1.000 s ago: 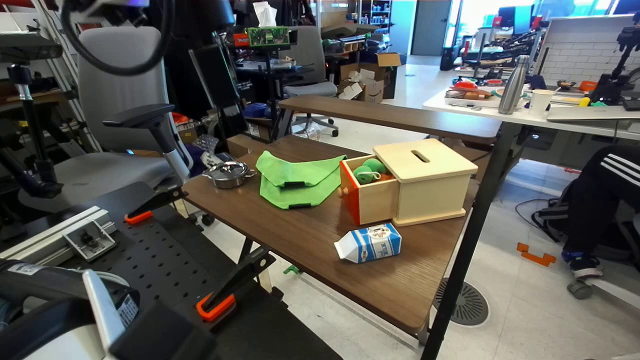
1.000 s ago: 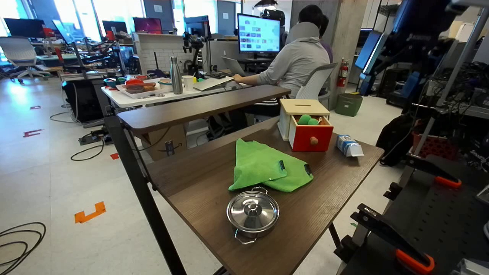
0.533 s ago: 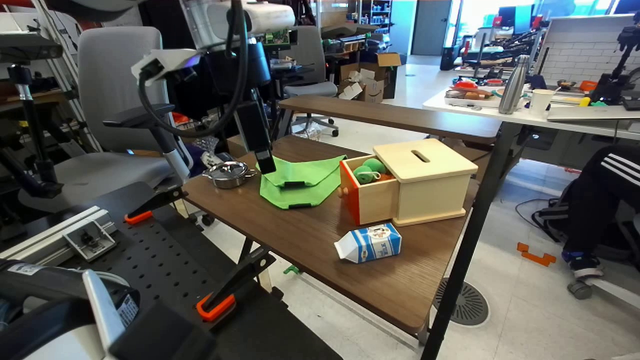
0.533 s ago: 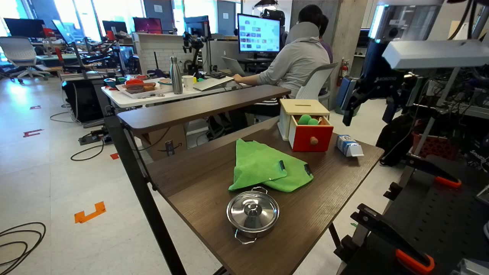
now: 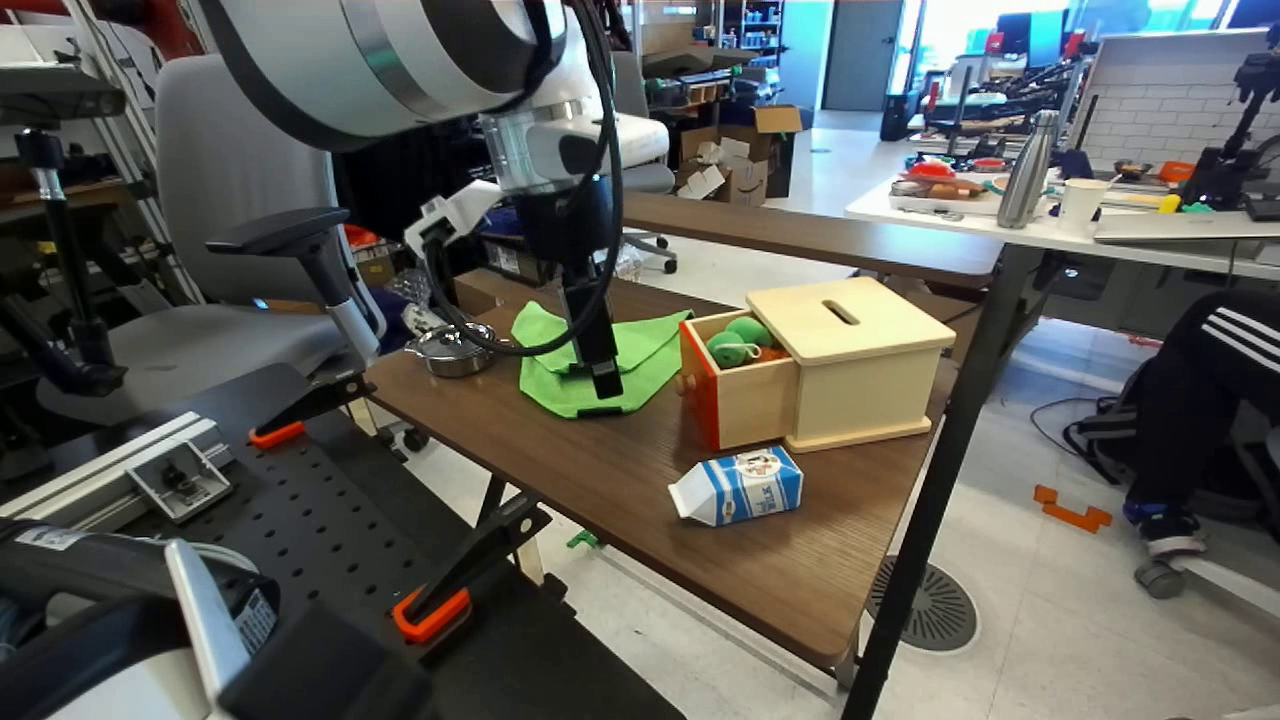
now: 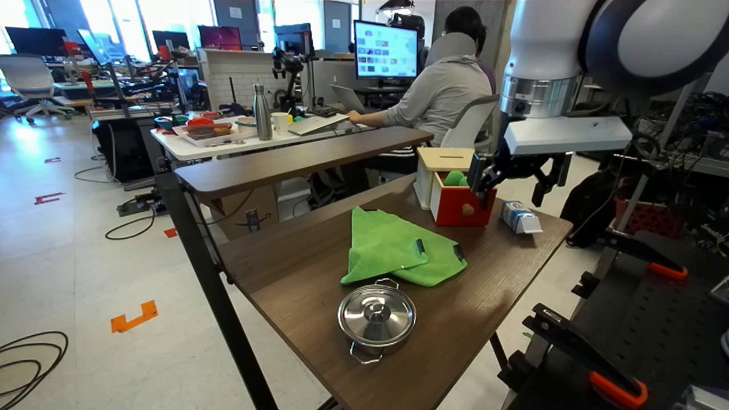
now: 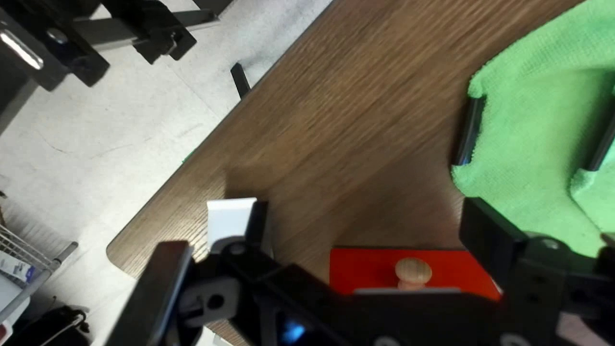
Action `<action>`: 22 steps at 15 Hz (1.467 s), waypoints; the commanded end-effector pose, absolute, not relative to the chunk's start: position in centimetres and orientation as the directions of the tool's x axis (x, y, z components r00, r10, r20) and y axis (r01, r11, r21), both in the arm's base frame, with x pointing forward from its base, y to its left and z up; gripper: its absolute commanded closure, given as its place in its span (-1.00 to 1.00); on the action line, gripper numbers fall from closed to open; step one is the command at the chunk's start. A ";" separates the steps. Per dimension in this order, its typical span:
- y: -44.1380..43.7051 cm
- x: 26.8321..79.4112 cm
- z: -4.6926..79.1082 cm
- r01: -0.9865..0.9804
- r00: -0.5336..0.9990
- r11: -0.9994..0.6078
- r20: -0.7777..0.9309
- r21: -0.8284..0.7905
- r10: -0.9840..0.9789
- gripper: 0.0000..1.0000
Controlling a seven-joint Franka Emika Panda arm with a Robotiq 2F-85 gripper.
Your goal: Close the drawer
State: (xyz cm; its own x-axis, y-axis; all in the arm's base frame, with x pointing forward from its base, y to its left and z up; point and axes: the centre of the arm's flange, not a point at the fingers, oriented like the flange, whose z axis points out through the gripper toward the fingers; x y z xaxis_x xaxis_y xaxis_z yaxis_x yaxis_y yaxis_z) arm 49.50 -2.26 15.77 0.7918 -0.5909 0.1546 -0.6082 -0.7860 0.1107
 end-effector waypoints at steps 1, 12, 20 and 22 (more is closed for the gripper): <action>-2.0 52.6 12.8 -0.624 0.776 -0.777 0.179 0.080 -0.605 -1.00; -4.2 56.6 11.4 -0.656 0.748 -0.753 0.170 0.041 -0.642 -1.00; -4.1 57.8 11.1 -0.605 0.788 -0.796 0.168 0.030 -0.592 -1.00; -4.4 58.1 11.1 -0.600 0.791 -0.799 0.166 0.027 -0.589 -1.00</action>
